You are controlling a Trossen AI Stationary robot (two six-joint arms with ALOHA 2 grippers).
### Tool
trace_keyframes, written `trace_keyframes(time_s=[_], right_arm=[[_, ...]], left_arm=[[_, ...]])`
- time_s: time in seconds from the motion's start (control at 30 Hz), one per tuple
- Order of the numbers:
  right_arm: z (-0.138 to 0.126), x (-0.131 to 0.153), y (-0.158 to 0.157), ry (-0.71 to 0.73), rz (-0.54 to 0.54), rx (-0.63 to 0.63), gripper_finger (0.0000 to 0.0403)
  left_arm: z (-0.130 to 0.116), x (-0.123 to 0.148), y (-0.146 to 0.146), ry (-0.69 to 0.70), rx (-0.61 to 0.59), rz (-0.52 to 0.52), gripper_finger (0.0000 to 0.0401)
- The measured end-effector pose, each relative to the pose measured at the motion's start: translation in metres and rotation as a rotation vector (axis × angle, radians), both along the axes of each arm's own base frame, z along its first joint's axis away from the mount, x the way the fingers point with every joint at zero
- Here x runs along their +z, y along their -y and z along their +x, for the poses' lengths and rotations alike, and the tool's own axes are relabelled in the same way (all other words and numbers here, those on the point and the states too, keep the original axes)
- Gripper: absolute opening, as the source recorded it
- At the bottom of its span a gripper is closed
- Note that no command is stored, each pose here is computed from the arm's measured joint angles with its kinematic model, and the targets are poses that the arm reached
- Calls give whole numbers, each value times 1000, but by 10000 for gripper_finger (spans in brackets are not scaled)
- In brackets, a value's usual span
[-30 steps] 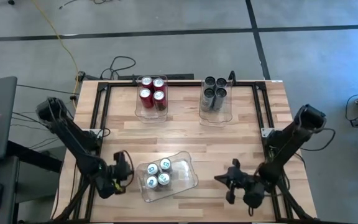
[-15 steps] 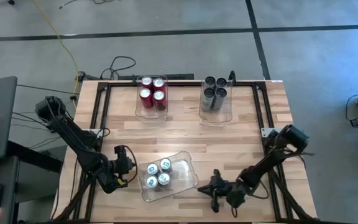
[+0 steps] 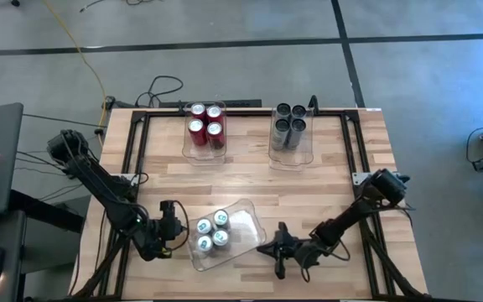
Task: Sort soda cans
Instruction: Move the bottom center transparent bin to the center of the table
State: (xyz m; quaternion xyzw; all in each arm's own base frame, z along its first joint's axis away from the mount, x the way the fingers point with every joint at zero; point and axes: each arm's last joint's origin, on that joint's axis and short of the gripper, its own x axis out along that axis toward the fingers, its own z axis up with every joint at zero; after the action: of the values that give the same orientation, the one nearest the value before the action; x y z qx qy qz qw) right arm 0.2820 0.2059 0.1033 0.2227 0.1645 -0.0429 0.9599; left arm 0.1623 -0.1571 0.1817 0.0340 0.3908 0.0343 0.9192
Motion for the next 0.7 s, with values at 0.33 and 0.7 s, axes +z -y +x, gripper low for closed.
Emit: trace_keyframes(time_s=[0.33, 0.7], right_arm=[[11, 3, 20, -12, -38, -65, 1], [7, 21, 43, -140, -106, -145, 1]], left_arm=[[0, 0, 1, 3, 21, -42, 0], [5, 5, 7, 55, 3, -112, 0]])
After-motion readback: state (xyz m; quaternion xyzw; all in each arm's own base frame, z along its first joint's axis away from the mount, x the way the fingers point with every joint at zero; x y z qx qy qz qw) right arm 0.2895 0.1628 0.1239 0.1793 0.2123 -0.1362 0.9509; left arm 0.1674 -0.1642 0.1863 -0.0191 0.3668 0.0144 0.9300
